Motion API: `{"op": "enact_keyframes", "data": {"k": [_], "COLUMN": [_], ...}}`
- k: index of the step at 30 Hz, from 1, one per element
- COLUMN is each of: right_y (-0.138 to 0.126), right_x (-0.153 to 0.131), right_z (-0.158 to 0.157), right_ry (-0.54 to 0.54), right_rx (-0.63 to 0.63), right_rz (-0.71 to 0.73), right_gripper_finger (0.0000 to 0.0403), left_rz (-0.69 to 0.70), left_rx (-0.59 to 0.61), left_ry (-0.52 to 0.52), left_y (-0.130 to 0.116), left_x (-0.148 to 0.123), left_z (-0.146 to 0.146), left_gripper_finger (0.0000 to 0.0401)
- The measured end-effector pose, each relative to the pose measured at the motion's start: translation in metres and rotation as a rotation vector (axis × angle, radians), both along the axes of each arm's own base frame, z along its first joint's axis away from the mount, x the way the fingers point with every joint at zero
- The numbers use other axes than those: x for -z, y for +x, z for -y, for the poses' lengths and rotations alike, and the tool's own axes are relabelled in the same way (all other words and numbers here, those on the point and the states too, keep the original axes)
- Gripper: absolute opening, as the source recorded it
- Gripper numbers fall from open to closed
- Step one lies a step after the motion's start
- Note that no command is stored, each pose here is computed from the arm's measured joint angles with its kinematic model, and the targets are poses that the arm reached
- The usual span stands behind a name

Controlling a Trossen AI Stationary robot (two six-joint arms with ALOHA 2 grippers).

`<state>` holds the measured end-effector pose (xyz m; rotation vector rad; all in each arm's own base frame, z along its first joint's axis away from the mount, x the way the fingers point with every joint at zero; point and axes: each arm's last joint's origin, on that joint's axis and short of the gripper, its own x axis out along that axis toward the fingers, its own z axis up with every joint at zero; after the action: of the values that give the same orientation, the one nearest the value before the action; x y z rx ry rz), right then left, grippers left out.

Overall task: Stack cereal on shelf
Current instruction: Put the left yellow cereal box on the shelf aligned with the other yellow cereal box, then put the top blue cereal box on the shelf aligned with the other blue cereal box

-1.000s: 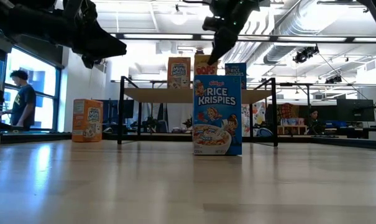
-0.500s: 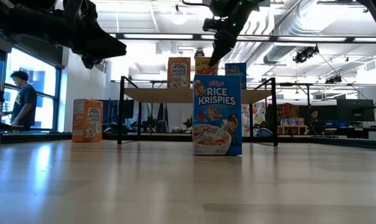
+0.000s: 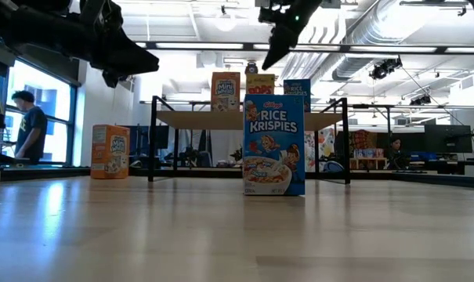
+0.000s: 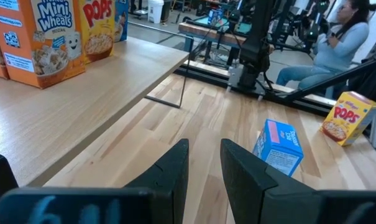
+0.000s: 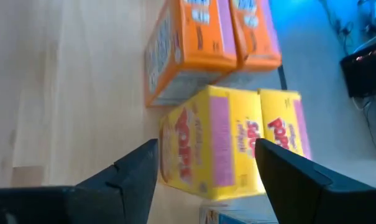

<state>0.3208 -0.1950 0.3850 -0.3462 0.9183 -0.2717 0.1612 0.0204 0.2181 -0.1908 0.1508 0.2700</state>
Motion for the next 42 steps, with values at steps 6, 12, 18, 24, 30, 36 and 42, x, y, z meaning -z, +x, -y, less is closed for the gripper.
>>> {"op": "enact_keyframes", "data": {"k": [6, 12, 18, 24, 30, 36, 42], "right_y": [-0.010, -0.013, 0.010, 0.017, 0.014, 0.009, 0.012], "right_x": [-0.029, -0.030, 0.005, 0.048, 0.087, 0.093, 0.095], "right_z": [-0.038, -0.078, -0.118, -0.152, -0.186, -0.228, -0.243], "right_ry": [-0.015, 0.203, 0.262, 0.336, 0.519, 0.594, 0.617], "right_rx": [-0.054, -0.082, -0.151, -0.147, -0.054, -0.059, 0.040], "right_rz": [0.077, 0.059, 0.016, 0.146, 0.179, 0.109, 0.106], "right_gripper_finger": [0.0241, 0.0188, 0.0052, 0.0028, 0.0052, 0.0141, 0.0286], "left_rz": [0.013, 0.017, 0.085, 0.204, 0.188, 0.203, 0.191], "left_rx": [-0.014, -0.011, -0.002, 0.017, -0.006, -0.026, -0.030], "left_ry": [0.012, 0.051, 0.086, 0.071, 0.156, 0.181, 0.173], "left_y": [0.000, 0.000, 0.000, -0.007, -0.008, -0.009, -0.009], "left_x": [-0.001, -0.003, -0.005, 0.015, 0.019, 0.016, 0.018], "left_z": [0.000, -0.001, 0.000, 0.001, 0.000, -0.003, -0.004], "left_gripper_finger": [0.0072, 0.0026, 0.0005, 0.0001, 0.0001, 0.0001, 0.0001]}}
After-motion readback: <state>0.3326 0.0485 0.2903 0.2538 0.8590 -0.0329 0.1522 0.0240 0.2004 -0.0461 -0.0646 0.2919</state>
